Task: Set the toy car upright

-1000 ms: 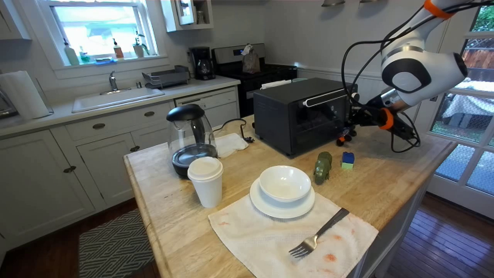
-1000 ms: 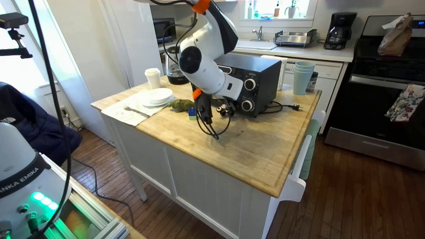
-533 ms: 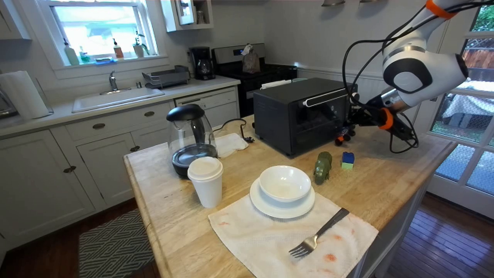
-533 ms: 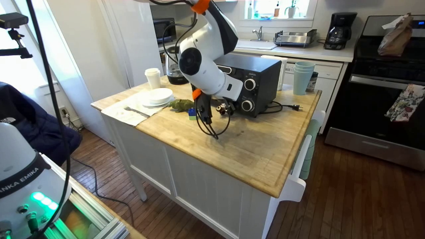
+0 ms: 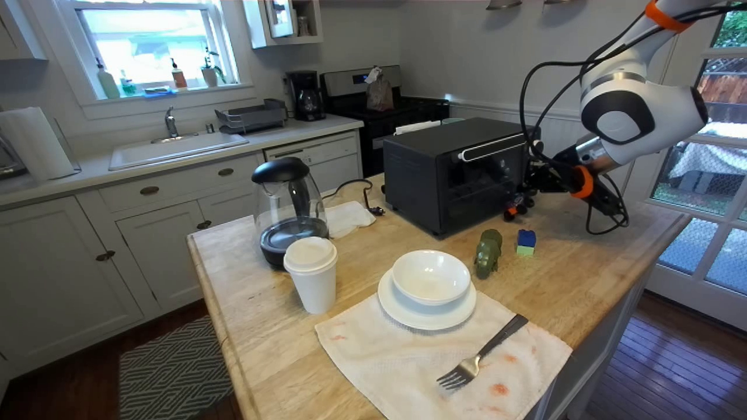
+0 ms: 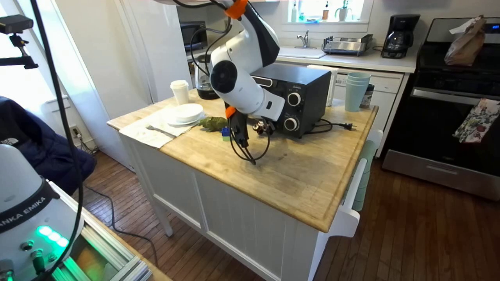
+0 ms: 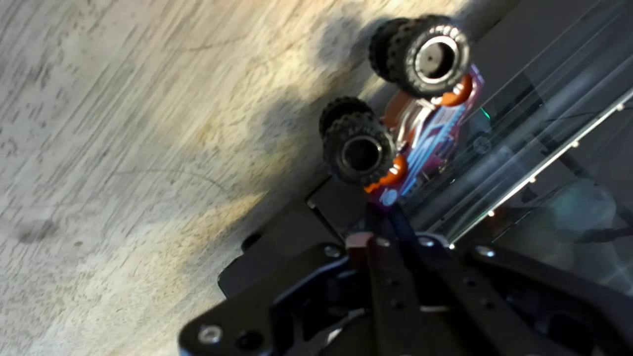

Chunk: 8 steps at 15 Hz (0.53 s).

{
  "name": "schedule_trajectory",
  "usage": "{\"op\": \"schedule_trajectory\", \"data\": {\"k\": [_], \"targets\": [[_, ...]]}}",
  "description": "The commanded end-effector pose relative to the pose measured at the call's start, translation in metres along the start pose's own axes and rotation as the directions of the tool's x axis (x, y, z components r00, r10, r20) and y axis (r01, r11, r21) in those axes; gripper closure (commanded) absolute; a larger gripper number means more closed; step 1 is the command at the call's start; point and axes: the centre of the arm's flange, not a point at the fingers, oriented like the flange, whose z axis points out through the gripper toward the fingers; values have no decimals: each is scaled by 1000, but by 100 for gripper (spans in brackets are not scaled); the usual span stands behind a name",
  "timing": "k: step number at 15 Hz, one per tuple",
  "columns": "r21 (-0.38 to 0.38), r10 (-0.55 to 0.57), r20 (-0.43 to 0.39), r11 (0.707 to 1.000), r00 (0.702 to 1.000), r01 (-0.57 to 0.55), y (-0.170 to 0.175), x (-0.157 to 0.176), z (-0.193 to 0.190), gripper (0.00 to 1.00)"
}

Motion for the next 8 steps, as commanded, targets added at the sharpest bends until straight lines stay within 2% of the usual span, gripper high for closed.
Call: {"op": "schedule_trajectory", "data": {"k": [1,3,8], "targets": [[-19,-20,1,1000,1000,20,5,-7,-5,100],[-24,-26,5,999,1000,26,8,-8,-4,100],[28,8,-3,1000,1000,-8,7,-10,3,100]]}}
